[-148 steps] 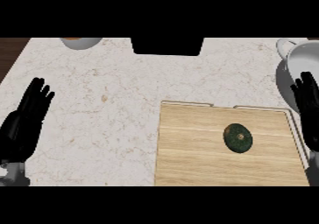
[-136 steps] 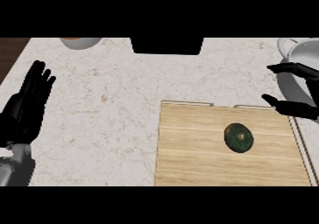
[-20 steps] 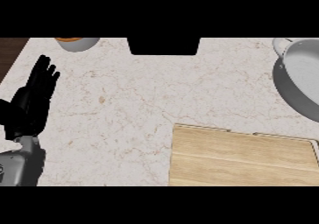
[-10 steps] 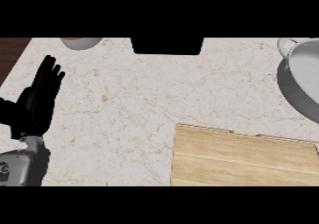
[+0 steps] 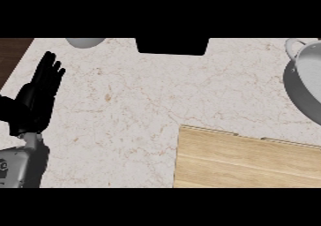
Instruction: Pick the squash from the tray and place it in the pot
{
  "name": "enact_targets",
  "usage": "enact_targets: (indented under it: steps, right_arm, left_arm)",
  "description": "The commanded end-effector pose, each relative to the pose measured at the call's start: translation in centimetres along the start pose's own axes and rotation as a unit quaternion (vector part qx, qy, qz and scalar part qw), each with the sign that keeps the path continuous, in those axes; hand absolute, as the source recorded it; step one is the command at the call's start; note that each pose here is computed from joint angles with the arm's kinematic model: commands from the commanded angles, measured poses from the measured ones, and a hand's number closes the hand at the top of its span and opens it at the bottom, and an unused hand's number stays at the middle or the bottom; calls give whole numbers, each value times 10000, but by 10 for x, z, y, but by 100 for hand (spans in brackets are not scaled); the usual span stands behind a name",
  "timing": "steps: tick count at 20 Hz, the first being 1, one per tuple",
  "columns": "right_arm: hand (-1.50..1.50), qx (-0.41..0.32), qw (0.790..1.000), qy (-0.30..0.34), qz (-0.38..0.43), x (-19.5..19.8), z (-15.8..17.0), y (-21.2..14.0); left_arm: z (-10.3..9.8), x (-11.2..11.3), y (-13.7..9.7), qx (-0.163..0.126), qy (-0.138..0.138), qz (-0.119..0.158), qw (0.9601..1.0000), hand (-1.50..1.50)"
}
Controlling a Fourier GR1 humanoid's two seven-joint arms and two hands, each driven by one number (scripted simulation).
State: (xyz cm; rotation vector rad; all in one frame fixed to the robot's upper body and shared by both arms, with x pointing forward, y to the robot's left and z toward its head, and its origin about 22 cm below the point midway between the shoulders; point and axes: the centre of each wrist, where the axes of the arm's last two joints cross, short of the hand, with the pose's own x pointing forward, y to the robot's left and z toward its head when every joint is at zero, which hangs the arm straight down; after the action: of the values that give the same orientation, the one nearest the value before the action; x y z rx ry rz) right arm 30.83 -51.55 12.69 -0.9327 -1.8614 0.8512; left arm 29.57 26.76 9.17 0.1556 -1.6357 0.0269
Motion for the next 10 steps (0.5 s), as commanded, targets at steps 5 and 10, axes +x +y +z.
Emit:
enact_targets:
  steps: [5,10]
  right_arm:
    - [-150,792,9932,795,-314,-15,-3,34]
    - [-150,1411,9797,514,-1332,-10,-16,49]
  left_arm:
    - [11,-4,-1,-12,8,14,10000,0]
    - [4,-3,-12,-88,-48,57,9999,0]
